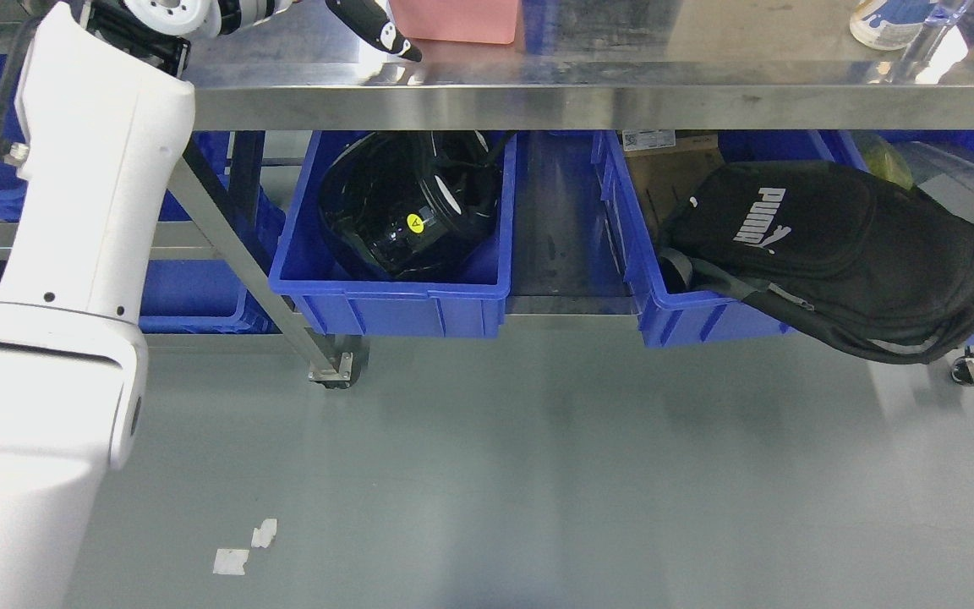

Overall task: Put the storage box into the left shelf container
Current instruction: 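Grasp the pink storage box with the left hand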

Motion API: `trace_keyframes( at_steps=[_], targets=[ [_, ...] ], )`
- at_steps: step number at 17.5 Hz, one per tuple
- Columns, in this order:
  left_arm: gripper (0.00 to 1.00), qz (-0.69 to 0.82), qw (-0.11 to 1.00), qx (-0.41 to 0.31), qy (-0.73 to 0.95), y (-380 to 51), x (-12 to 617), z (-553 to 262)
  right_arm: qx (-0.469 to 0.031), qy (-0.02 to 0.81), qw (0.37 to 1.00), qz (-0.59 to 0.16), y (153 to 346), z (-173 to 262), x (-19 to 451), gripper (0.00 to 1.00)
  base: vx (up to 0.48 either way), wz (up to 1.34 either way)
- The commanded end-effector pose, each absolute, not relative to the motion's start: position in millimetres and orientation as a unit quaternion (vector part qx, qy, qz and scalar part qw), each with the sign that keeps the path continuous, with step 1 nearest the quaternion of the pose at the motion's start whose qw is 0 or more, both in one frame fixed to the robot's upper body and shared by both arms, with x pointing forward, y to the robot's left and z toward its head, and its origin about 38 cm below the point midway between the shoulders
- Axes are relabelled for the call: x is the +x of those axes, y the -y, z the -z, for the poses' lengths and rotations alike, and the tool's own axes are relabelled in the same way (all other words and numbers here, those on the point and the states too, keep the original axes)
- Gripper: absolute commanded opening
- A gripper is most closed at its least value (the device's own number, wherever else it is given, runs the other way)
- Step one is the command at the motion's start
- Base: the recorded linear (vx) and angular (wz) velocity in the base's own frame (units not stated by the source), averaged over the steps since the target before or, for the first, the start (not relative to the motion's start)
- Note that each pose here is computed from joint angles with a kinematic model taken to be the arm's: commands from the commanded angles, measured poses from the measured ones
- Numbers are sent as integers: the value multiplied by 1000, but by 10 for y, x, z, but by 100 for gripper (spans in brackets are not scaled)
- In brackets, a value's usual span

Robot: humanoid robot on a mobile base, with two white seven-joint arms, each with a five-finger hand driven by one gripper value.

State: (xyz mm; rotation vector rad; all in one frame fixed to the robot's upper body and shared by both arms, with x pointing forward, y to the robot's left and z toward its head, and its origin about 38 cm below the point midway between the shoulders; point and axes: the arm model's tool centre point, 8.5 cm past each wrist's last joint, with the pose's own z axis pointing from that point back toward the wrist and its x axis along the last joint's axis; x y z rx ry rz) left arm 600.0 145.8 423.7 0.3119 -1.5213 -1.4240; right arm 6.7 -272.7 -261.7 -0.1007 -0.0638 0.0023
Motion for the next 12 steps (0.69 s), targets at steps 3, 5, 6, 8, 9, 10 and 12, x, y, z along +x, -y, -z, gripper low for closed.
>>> trace_keyframes(
  at_steps=[3,5,6,8,9,10,12],
  targets=[
    [70,597,537,129,582,-1173,6161,-3802,-58,44,997,0,2839,2606,168,100,0,0],
    [60,590,538,127,588,-1191,6165,-3815,-59,44,997,0,2841,2606,168,100,0,0],
    [54,585,539,126,593,-1205,6169,-3831,-58,44,997,0,2839,2606,168,100,0,0],
    [39,570,542,121,606,-1247,6178,-3876,-59,44,997,0,2841,2606,168,100,0,0],
    [28,564,537,114,617,-1273,6176,-3908,-59,44,997,0,2841,2606,168,100,-2,35],
    [20,558,531,108,628,-1296,6173,-3948,-59,44,997,0,2841,2606,168,100,-2,35],
    [6,537,518,90,660,-1378,6166,-4047,-59,44,997,0,2841,2606,168,100,-3,13]
  ],
)
